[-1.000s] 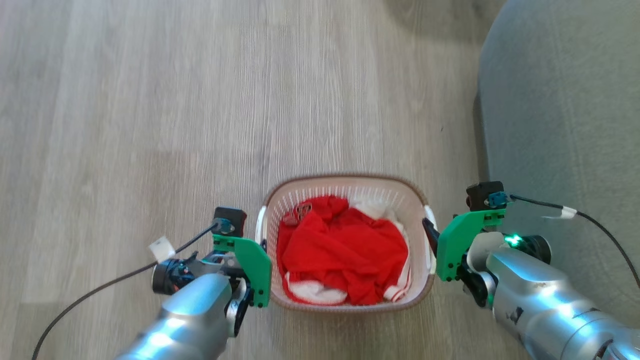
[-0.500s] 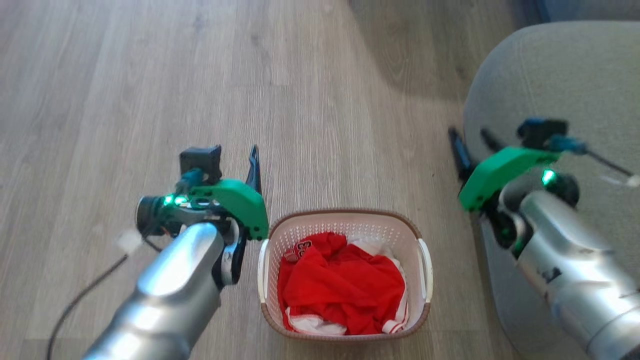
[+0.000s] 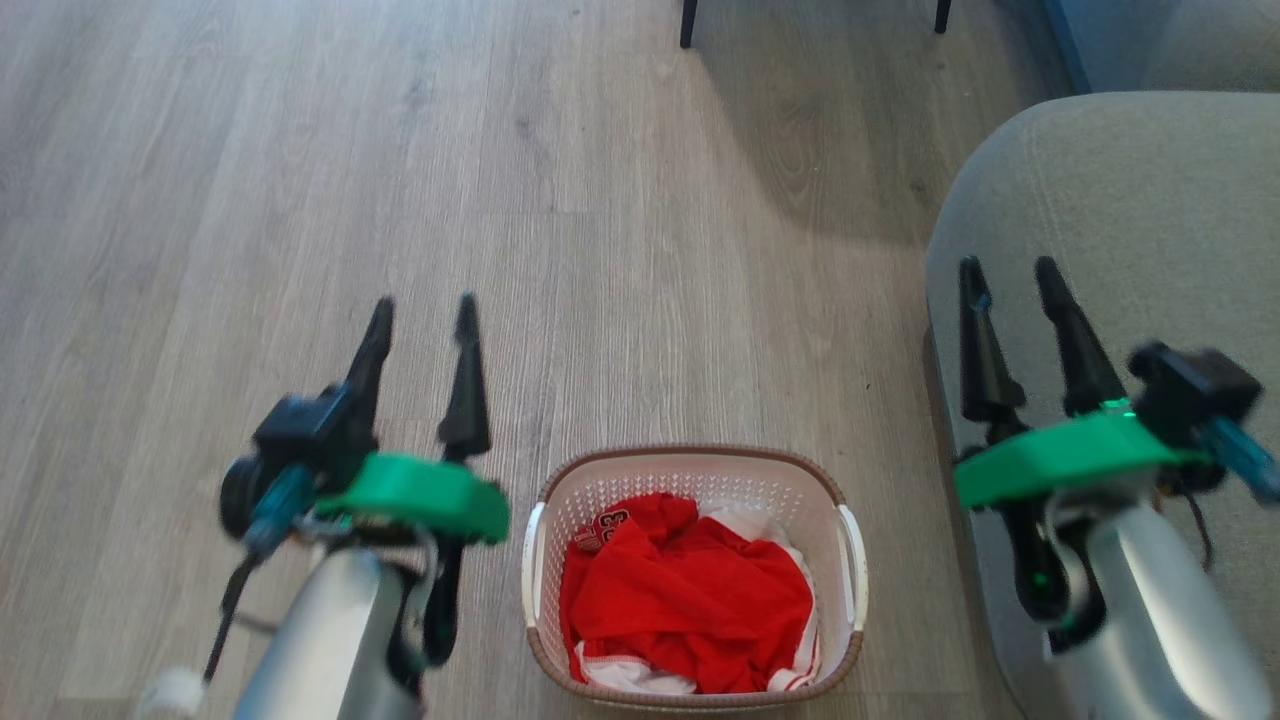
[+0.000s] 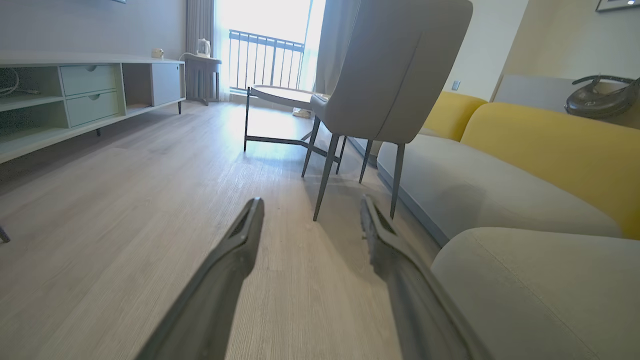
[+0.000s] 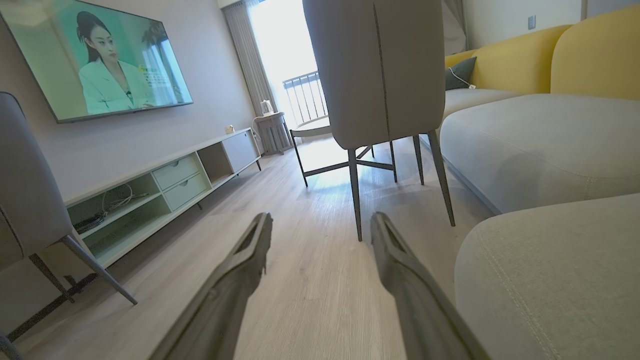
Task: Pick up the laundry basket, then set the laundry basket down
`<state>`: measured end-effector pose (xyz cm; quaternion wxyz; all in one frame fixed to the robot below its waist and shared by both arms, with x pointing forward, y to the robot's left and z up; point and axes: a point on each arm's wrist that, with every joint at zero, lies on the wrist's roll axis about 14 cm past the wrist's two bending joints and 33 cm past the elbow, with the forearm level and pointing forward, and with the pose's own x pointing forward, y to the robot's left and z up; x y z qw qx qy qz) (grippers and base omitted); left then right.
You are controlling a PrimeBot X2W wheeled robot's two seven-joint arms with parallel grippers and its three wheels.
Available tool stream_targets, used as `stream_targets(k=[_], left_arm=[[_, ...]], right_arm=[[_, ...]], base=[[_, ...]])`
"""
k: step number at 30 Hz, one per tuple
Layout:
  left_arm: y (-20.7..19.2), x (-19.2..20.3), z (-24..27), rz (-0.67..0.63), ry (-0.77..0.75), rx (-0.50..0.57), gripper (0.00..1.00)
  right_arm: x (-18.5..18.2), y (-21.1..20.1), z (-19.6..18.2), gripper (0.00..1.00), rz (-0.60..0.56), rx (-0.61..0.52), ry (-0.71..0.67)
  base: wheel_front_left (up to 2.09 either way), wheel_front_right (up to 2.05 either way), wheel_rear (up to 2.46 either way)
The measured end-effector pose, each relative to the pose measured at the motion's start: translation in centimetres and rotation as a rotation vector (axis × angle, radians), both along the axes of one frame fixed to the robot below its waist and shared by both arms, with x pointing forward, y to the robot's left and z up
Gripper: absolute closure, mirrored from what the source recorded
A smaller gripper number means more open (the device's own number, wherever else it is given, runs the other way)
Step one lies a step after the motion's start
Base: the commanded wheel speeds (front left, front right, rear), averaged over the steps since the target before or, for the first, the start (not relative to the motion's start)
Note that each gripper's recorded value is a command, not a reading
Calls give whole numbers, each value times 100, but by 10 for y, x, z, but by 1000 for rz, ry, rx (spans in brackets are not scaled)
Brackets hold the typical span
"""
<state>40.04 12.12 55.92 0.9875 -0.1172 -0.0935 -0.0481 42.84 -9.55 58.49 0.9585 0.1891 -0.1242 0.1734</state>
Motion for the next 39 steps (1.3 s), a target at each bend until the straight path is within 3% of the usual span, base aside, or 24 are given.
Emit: stream_targets(k=[4, 13, 39], left_arm=[[11, -18, -7, 12, 4, -43, 0], [1, -37, -18, -24, 27, -22, 0], [-5, -35, -24, -44, 44, -15, 0]], right_arm=[[-17, -17, 5, 0, -75, 10, -30], [-45, -30, -36, 0, -131, -70, 70], [-43, -36, -47, 0, -151, -54, 106]], base=[[0, 0, 0], [0, 0, 0], [0, 0, 0]])
